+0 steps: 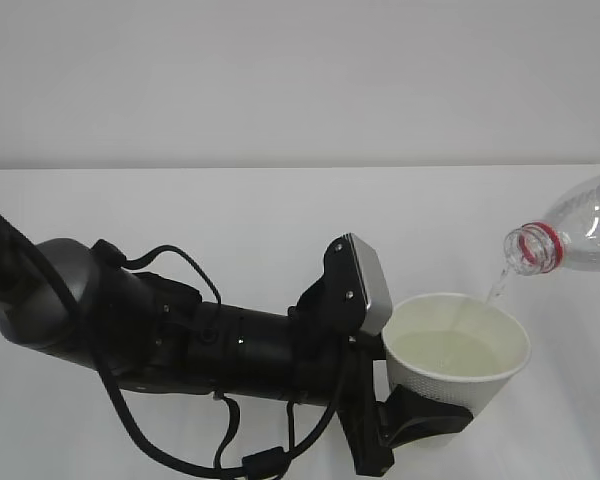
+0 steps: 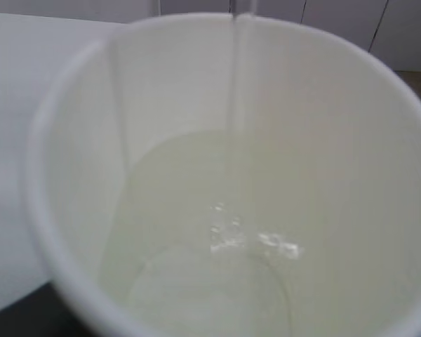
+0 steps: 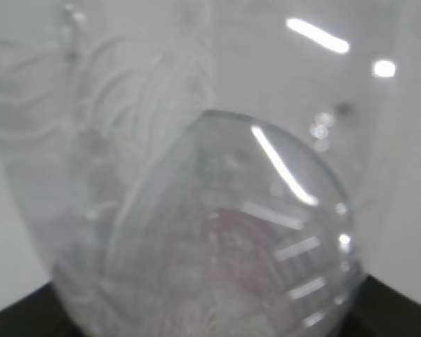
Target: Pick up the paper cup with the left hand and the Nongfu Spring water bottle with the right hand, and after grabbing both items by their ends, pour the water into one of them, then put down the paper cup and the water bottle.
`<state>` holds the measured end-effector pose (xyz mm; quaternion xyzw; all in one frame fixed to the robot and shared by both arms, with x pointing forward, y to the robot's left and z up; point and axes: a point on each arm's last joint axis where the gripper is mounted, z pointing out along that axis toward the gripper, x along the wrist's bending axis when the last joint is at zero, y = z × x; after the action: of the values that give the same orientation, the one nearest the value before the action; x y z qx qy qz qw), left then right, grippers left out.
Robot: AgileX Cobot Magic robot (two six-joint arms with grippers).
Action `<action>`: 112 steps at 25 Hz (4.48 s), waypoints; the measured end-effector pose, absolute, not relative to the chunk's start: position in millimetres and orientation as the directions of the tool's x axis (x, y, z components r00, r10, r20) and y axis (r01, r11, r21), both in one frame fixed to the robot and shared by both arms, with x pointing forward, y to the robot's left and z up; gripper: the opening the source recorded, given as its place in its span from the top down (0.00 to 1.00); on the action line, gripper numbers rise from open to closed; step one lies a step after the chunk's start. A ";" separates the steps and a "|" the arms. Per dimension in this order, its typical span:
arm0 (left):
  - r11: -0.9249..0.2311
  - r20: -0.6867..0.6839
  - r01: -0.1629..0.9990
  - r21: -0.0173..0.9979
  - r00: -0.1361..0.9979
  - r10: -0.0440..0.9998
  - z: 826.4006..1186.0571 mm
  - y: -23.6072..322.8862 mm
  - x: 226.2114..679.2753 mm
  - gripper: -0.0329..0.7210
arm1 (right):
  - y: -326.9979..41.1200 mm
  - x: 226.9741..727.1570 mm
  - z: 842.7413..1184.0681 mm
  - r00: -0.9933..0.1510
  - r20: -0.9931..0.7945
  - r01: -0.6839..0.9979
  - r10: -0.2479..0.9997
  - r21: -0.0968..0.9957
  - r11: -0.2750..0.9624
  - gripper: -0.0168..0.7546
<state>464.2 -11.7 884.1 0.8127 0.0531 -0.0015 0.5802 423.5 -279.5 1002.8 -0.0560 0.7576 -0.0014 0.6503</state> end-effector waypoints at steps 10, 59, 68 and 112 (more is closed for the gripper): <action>-0.321 -0.064 0.088 0.943 0.994 0.085 884.1 -11.7 464.2 0.29 | -279.6 423.6 1002.9 -0.148 -0.986 -0.081 -0.074 -0.063 0.995 0.39; -0.281 -0.093 0.130 0.951 0.985 0.143 886.9 -12.2 468.9 0.30 | -282.8 423.7 1002.7 -0.097 -0.409 0.127 0.907 0.899 0.419 0.39; -0.283 -0.093 0.132 0.950 0.985 0.147 886.6 -12.0 469.1 0.30 | -282.8 423.7 1002.7 -0.066 -0.199 0.146 0.978 0.968 0.206 0.39; -0.287 -0.095 0.137 0.948 0.983 0.157 886.1 -11.8 469.9 0.30 | -276.5 476.7 920.3 -0.019 0.030 0.215 0.999 0.976 -0.026 0.39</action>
<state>469.9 -11.8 886.1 0.8023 0.0916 0.0084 0.5898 476.7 -276.5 920.3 0.5524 0.5495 0.4558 0.4304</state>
